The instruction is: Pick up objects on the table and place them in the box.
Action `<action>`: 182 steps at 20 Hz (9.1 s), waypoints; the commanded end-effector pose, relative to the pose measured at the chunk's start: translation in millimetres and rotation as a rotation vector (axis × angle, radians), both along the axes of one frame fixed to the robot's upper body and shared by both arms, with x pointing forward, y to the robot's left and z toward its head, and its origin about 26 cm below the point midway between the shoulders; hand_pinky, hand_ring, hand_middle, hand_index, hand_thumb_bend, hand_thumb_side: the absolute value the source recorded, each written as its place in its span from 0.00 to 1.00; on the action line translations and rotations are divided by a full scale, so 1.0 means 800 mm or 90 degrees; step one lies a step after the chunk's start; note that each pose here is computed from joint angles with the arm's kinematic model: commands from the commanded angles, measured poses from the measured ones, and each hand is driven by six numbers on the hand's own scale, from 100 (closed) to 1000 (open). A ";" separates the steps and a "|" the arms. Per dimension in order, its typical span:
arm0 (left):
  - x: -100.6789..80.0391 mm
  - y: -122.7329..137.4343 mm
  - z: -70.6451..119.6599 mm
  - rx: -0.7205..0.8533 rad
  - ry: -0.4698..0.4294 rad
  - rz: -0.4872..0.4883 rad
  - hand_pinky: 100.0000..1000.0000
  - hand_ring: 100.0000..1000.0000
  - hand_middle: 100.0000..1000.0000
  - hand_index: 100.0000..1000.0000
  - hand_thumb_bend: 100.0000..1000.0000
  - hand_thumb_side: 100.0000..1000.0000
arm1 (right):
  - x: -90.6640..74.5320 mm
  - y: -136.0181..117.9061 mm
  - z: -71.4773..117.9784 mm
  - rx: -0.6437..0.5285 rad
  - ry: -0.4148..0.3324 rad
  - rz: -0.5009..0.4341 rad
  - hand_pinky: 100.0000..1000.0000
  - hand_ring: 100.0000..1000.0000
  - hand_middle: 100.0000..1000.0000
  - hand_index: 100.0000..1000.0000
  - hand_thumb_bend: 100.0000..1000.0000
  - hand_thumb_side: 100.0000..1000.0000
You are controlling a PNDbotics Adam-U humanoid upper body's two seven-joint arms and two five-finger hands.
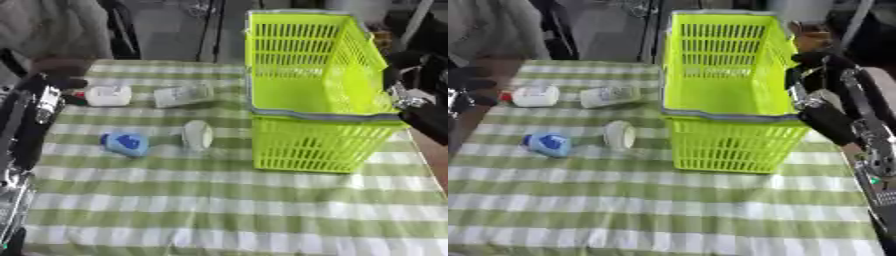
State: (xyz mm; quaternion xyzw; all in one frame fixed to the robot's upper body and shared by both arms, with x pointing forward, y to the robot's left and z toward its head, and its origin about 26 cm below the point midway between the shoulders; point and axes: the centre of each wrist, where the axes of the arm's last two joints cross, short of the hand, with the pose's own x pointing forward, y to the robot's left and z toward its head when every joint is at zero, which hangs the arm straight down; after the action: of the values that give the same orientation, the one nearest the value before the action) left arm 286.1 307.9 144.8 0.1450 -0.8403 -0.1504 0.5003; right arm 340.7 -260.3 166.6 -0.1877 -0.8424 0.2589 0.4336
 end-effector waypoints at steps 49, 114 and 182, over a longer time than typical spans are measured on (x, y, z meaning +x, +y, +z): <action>0.193 0.086 -0.006 0.897 0.293 -0.114 0.82 0.79 0.67 0.77 0.71 0.30 | -0.001 -0.001 0.013 -0.021 -0.015 0.021 0.51 0.50 0.58 0.76 0.12 0.50; 0.203 -0.071 0.195 0.412 -0.149 -0.107 0.51 0.46 0.18 0.37 0.14 0.00 | 0.002 0.006 0.020 -0.029 -0.024 0.042 0.51 0.50 0.58 0.76 0.11 0.50; 0.032 0.033 0.053 0.074 -0.011 0.119 0.59 0.72 0.71 0.73 0.14 0.86 | 0.001 0.000 0.019 -0.017 -0.028 0.020 0.51 0.50 0.58 0.76 0.11 0.50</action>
State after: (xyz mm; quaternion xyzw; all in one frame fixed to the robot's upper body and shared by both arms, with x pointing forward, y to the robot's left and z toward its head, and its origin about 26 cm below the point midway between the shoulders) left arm 312.8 333.4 180.1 0.2478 -0.8147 -0.1404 0.5052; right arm 341.8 -257.4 169.9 -0.1755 -0.8443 0.2736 0.4260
